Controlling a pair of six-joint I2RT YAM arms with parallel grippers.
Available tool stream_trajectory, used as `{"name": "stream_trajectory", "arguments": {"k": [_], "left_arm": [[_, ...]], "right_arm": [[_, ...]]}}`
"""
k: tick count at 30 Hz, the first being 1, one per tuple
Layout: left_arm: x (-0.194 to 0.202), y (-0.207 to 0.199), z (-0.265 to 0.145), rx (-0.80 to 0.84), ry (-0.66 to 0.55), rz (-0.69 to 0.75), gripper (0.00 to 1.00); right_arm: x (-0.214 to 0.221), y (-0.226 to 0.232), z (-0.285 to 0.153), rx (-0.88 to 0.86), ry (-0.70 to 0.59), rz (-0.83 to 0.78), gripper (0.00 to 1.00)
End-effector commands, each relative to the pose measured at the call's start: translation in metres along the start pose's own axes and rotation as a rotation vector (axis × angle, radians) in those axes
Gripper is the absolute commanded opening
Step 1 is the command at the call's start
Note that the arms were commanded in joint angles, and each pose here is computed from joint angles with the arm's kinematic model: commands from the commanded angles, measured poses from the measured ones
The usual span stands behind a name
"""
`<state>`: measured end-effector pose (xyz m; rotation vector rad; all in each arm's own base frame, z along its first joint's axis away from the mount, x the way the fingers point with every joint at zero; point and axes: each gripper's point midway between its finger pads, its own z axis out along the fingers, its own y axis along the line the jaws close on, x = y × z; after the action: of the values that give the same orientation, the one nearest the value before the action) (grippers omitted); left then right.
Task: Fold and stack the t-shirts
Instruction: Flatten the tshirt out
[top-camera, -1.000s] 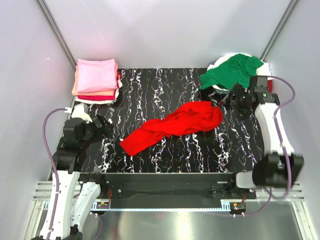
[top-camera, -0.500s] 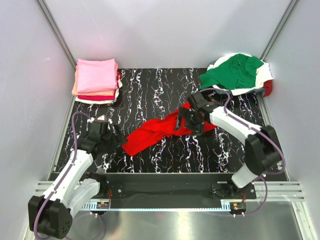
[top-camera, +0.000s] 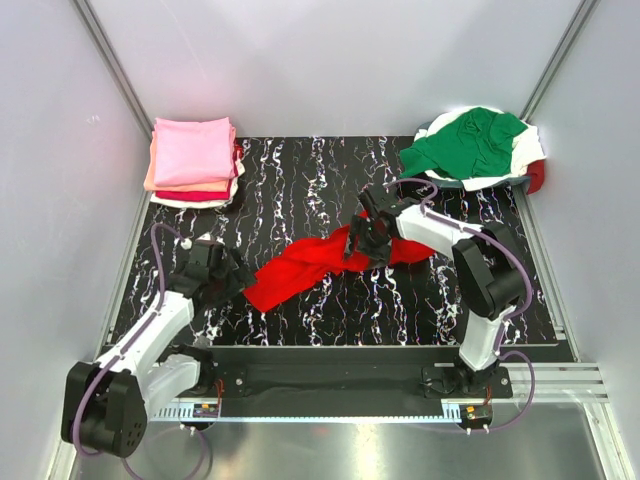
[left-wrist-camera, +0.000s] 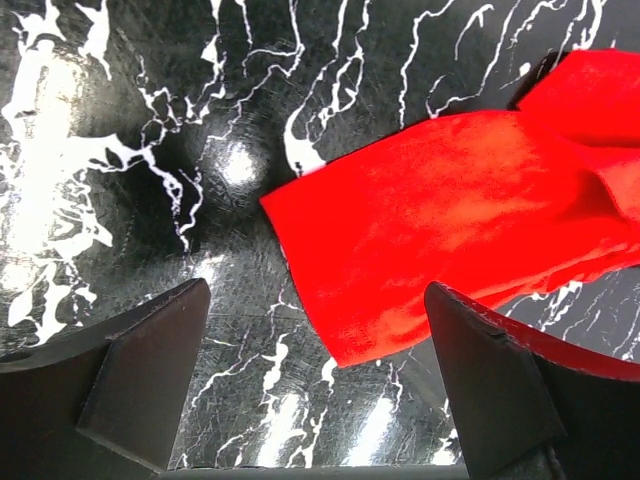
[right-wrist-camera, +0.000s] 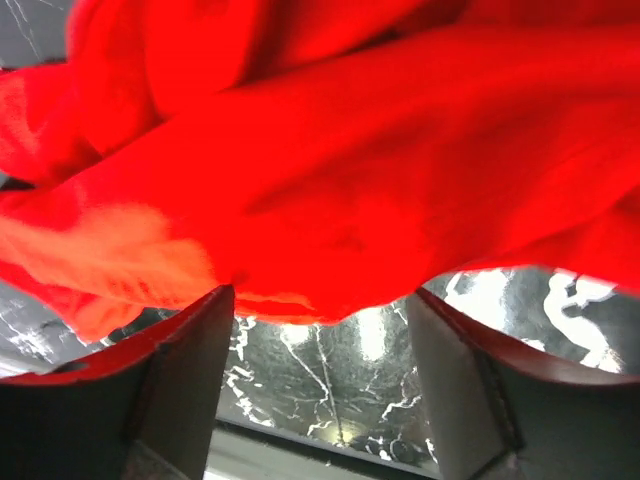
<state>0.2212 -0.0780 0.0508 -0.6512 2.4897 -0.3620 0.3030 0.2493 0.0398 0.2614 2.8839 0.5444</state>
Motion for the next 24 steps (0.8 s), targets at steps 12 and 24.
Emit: {"name": "stream_trajectory", "arguments": {"k": [12, 24], "left_arm": [[-0.095, 0.013, -0.163, -0.035, -0.536, -0.097, 0.99], [-0.092, 0.027, -0.224, 0.079, -0.754, -0.062, 0.99]], "right_arm": [[0.076, 0.193, -0.016, 0.036, -0.07, -0.545, 0.94], [0.121, 0.22, 0.096, 0.088, 0.026, -0.634, 0.93]]}}
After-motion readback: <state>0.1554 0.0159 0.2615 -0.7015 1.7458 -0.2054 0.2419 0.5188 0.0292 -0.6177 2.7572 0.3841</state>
